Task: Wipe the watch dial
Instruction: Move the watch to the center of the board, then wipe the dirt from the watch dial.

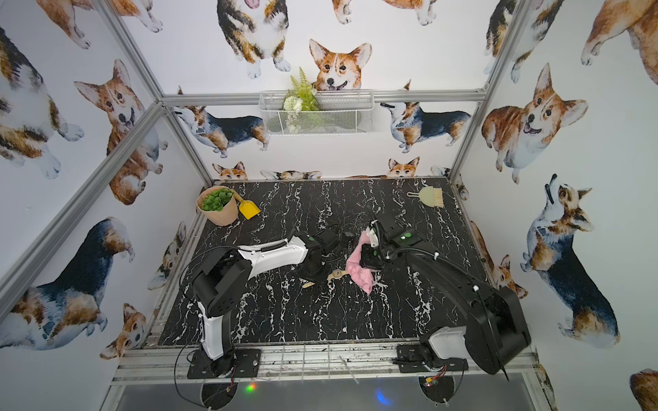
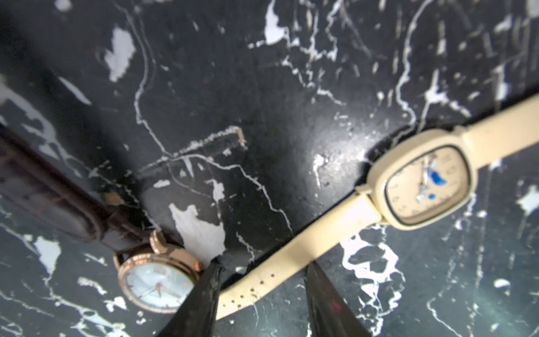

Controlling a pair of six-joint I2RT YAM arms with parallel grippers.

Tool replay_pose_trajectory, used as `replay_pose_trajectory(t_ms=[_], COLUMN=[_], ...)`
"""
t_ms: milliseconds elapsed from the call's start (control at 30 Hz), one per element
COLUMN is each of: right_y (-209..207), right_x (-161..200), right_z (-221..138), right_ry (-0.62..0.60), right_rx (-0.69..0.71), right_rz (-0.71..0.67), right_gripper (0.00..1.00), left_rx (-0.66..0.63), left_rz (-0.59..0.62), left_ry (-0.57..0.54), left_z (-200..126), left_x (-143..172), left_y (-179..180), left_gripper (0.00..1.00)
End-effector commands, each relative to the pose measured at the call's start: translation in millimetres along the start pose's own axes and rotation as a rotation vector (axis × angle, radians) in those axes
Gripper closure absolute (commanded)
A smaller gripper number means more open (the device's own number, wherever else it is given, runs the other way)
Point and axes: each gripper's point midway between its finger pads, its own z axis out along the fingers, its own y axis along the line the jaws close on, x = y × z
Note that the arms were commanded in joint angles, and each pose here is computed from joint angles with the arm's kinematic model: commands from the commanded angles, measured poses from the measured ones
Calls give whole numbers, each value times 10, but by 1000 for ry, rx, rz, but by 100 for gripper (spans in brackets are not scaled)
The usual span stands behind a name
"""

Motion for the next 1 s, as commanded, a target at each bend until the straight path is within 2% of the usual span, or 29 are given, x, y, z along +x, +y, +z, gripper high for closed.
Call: replay_pose_trajectory(t_ms=[0, 233, 500, 733, 967], right_y=[28, 152, 326, 391, 423], right_x=[-94, -304, -375, -490, -526], right_z=[105, 287, 543, 583, 625], right_ry=[20, 18, 36, 21, 31], right_rx=[22, 10, 4, -9, -13], right_rz=[-73, -83, -81, -62, -70], right_gripper=[99, 100, 100, 100, 100], left_rx=[-59, -40, -6, 42, 8], left_rz=[-20, -57, -25, -31, -69], left_ry=[-44, -74, -88, -104, -118], left_z=[206, -118, -229, -320, -305], left_x=[-103, -132, -270, -297, -454], left_y=[128, 168, 160, 114, 308], left_gripper=[51, 51, 49, 36, 37])
